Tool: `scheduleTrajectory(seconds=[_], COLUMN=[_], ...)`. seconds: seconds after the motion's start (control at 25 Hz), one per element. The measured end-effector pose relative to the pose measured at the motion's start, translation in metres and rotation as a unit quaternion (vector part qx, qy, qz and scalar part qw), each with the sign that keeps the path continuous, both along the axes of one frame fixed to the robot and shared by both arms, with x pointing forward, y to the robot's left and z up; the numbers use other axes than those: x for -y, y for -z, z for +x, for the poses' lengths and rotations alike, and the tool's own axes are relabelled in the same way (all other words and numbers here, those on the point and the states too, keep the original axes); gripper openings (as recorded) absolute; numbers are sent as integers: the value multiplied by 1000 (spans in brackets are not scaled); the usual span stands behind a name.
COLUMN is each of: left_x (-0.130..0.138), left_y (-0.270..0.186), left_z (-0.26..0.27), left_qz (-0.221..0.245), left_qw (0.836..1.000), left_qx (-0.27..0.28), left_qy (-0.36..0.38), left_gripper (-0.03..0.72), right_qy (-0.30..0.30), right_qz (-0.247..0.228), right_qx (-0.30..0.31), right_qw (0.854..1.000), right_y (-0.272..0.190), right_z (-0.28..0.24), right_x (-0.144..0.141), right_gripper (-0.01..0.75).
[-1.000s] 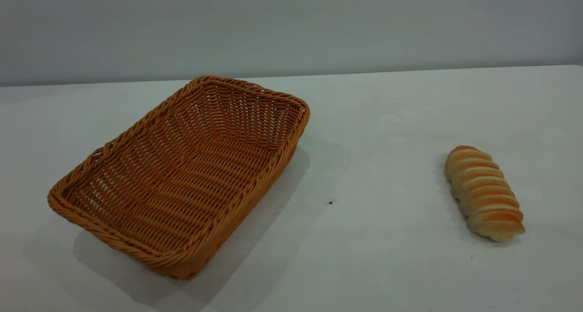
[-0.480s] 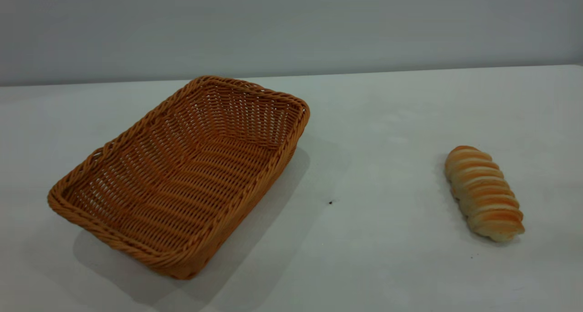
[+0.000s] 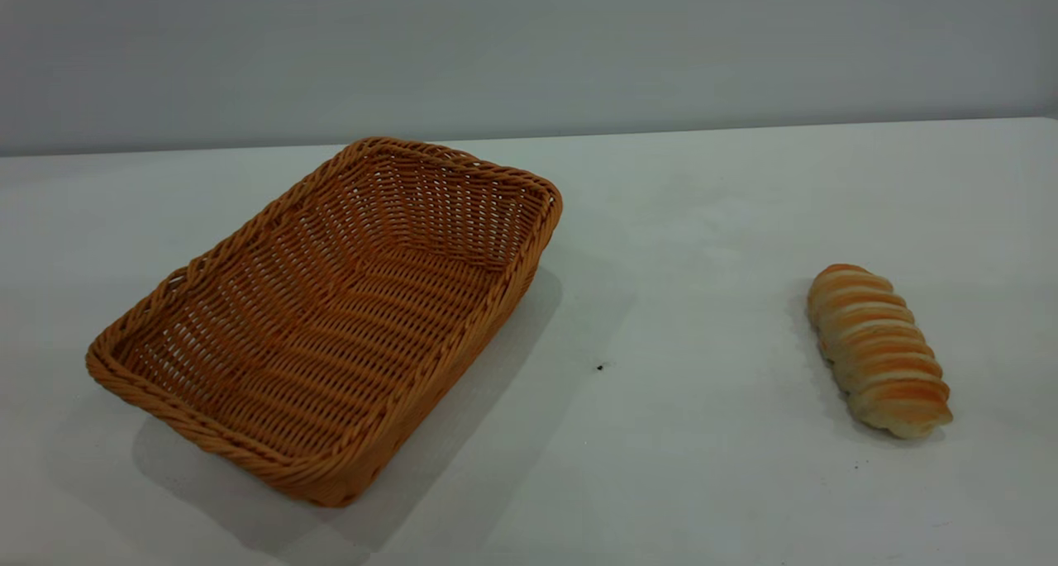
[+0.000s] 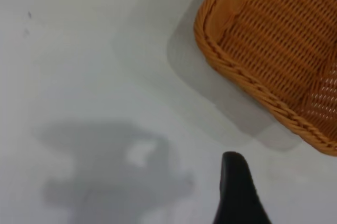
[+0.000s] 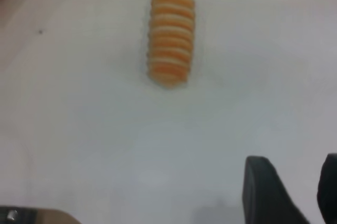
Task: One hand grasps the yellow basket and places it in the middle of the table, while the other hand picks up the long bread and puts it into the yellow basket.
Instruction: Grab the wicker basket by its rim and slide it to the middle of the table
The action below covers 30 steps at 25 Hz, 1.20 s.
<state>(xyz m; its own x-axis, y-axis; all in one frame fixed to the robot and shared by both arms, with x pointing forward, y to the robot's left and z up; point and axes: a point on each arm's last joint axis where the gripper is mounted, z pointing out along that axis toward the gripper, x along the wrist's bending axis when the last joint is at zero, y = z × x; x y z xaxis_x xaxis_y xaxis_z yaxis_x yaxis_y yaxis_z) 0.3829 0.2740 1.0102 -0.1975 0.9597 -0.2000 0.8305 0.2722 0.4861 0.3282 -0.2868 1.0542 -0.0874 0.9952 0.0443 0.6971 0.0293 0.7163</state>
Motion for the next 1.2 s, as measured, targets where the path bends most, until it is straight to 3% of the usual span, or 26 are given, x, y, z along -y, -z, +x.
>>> scheduleTrajectory(seconds=[0.36, 0.84, 1.2], left_x=[13, 30, 35], left_y=[42, 74, 98], left_z=[39, 102, 116], left_qz=[-34, -74, -70], left_qw=[996, 975, 952], left_qx=[-76, -158, -229], left_qy=[-43, -135, -189], left_gripper=[497, 493, 491], right_qy=[-25, -39, -40], right_qz=[24, 32, 38], right_qx=[7, 6, 5], right_qw=[999, 999, 998], right_y=[-2, -2, -2], right_z=[0, 0, -1], right_x=[-7, -11, -12], right_gripper=[289, 289, 289])
